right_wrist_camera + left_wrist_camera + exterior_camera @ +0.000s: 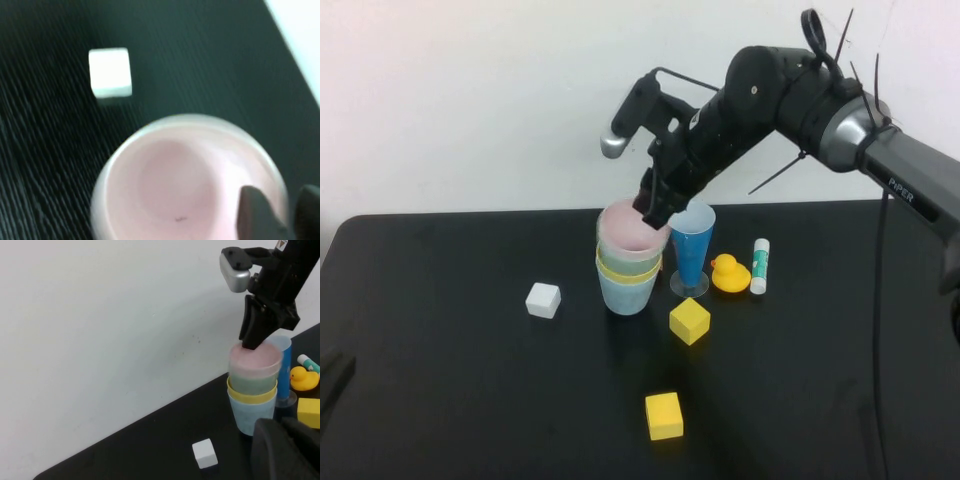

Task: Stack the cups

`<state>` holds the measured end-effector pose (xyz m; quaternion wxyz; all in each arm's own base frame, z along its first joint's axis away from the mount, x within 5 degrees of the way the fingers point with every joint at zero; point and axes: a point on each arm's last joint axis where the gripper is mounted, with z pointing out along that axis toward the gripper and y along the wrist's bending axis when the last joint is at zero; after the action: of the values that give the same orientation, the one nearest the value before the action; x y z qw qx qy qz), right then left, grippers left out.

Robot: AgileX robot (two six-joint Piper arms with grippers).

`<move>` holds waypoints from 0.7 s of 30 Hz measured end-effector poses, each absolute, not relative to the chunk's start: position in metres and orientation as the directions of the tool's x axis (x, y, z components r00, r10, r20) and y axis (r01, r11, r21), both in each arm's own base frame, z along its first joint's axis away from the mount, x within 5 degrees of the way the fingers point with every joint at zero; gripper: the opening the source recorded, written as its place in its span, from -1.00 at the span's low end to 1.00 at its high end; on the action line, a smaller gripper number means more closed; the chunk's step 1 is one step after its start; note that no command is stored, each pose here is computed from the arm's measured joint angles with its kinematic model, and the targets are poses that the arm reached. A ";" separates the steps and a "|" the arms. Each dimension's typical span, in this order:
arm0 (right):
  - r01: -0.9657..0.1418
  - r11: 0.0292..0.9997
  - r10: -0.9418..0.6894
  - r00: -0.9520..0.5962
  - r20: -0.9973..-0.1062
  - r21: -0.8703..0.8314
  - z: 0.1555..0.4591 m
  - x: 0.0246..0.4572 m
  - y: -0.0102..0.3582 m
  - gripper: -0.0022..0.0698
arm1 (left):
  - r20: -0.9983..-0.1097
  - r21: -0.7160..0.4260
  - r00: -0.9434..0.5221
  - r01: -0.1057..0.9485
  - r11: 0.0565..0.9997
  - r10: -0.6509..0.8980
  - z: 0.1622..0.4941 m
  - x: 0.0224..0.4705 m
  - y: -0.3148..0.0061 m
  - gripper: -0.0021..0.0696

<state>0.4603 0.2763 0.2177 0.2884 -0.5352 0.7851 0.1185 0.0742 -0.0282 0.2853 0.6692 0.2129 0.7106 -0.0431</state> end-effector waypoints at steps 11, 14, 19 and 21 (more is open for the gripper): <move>-0.911 0.379 -0.750 -0.201 -0.630 -0.160 0.273 0.450 0.274 -0.15 | -0.970 0.219 -0.015 0.361 0.906 0.241 0.285 0.074 -0.028 -0.94; -0.900 0.369 -0.751 -0.142 -0.645 -0.232 0.325 0.433 0.262 -0.36 | -0.973 0.212 -0.004 0.359 0.909 0.229 0.287 0.072 -0.028 -0.94; -0.852 0.393 -0.720 -0.052 -0.692 -0.345 0.411 0.395 0.233 -0.75 | -0.977 0.209 0.027 0.354 0.912 0.213 0.289 0.066 -0.026 -0.94; -0.832 0.404 -0.720 -0.033 -0.693 -0.381 0.436 0.377 0.218 -0.85 | -0.978 0.205 0.036 0.352 0.913 0.206 0.290 0.065 -0.026 -0.94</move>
<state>0.3771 0.2178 0.4359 0.4356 -0.5422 0.7156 0.0641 0.0645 -0.0256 0.2899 0.6910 0.2014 0.6922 -0.0528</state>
